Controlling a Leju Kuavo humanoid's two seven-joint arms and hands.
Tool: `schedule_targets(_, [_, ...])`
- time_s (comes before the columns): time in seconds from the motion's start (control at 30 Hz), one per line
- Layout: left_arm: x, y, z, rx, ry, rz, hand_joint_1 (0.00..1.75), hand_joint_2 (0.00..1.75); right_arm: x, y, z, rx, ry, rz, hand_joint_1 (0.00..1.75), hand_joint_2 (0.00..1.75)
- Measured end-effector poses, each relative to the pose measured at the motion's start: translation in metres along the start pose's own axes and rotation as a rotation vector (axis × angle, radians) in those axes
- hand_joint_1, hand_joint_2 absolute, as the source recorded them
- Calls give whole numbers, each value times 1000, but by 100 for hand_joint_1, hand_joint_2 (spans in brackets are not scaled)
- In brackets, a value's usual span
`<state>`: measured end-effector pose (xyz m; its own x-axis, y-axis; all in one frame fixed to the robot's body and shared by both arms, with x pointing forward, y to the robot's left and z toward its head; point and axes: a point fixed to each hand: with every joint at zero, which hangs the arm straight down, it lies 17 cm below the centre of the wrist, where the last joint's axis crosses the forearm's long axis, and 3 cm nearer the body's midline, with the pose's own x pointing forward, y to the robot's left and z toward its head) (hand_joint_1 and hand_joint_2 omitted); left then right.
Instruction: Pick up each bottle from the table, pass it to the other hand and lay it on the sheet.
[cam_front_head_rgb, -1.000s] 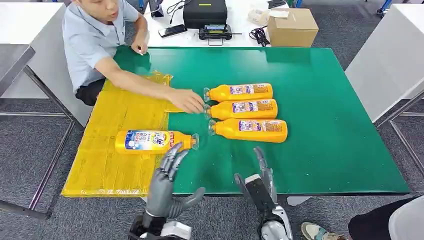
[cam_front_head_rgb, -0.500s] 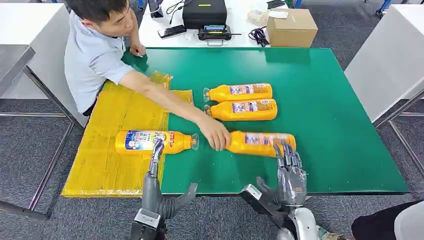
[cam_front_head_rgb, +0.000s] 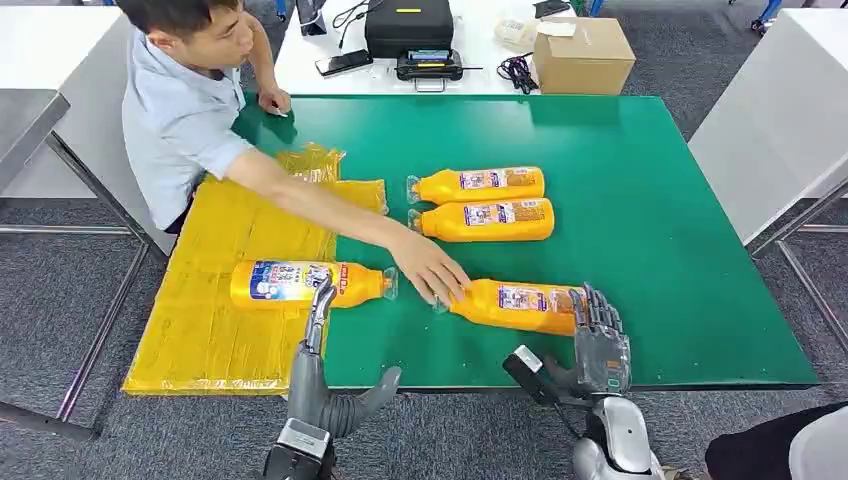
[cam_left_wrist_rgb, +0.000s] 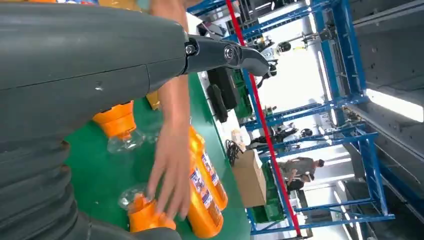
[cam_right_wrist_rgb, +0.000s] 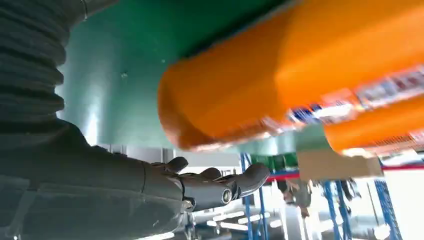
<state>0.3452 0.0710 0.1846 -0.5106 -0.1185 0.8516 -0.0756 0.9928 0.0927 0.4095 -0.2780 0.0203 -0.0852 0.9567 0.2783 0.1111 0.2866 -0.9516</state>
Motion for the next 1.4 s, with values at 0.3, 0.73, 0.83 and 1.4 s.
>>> schedule_targets(0.3, [4,-4,-2,-13,-16,-8,0,175,-5,2,-13,30,-7,-18,0,175])
schedule_targets(0.73, [11,-15,-5,-46,-34,-8,0,175,36,3,-11,60,-113,-13,0,175])
schedule_targets(0.83, [12,-17,-5,-52,-37,-9,0,175,45,1,-7,65,-134,-18,0,175])
schedule_targets(1.4, [10,-23,-2,-92,-34,-56,0,175,47,-5,1,151,-96,-41,0,175])
